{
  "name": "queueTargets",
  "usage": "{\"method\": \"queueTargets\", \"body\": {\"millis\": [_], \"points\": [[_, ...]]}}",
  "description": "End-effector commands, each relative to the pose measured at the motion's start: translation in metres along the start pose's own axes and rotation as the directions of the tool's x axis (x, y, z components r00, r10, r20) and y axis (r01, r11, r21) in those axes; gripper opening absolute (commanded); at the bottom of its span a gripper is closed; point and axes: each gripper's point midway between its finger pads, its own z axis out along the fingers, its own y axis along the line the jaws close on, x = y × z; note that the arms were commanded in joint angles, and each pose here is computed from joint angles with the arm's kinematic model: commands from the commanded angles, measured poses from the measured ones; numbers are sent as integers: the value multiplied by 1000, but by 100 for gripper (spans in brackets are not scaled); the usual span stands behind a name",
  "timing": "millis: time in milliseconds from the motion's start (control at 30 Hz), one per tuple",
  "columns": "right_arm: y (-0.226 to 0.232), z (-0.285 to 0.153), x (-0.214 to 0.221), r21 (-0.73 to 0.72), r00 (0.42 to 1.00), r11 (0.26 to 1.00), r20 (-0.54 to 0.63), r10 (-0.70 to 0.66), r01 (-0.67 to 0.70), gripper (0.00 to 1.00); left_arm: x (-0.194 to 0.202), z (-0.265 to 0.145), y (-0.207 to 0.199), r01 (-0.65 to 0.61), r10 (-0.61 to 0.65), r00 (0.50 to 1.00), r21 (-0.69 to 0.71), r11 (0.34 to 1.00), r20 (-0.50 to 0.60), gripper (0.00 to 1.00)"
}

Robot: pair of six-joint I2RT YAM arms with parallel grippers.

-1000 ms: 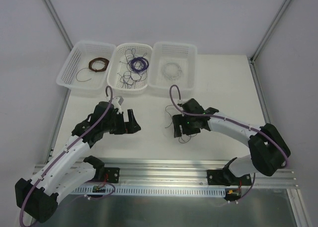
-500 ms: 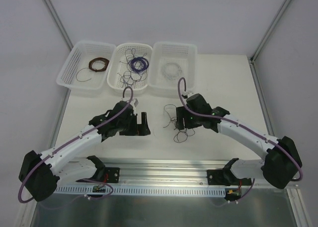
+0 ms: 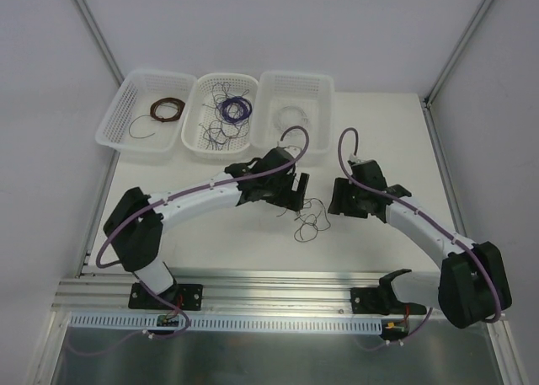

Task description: Untangle the cables

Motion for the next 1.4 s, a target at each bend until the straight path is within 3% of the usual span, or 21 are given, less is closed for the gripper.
{"method": "queueTargets", "body": {"millis": [0, 167, 267, 367, 400, 533, 700, 900, 1133, 1367], "points": [[-2, -1, 4, -41, 999, 998, 7, 42, -42, 59, -28, 16, -14, -155, 155, 987, 4, 988, 43, 79], [-8, -8, 7, -60, 997, 996, 36, 69, -67, 60, -27, 54, -29, -257, 257, 966, 31, 966, -9, 67], [-6, -12, 3, -76, 994, 994, 65, 83, -78, 61, -20, 73, -26, -265, 265, 963, 16, 964, -44, 56], [0, -15, 2, -114, 991, 989, 81, 104, -94, 61, -14, 87, -23, -258, 258, 963, 10, 966, -73, 41], [3, -15, 3, -133, 990, 986, 82, 113, -102, 61, -13, 89, -22, -254, 254, 964, 6, 967, -75, 27], [25, -15, 0, -261, 971, 946, 86, 222, -193, 61, -19, 75, -26, -225, 225, 973, 2, 974, -44, 0], [47, -16, 1, -391, 944, 878, 63, 325, -276, 60, -36, 35, -30, -180, 182, 982, -34, 983, 57, 0], [79, -33, -18, -480, 941, 845, 109, 322, -234, 59, -36, 5, -45, -132, 132, 985, -8, 991, 114, 0], [92, -60, -29, -522, 920, 827, 183, 346, -207, 52, -20, 6, -34, -62, 66, 993, -48, 997, 98, 0], [98, -84, -31, -529, 918, 832, 223, 328, -169, 51, -19, 4, -35, -43, 50, 993, -64, 997, 110, 0]]}}
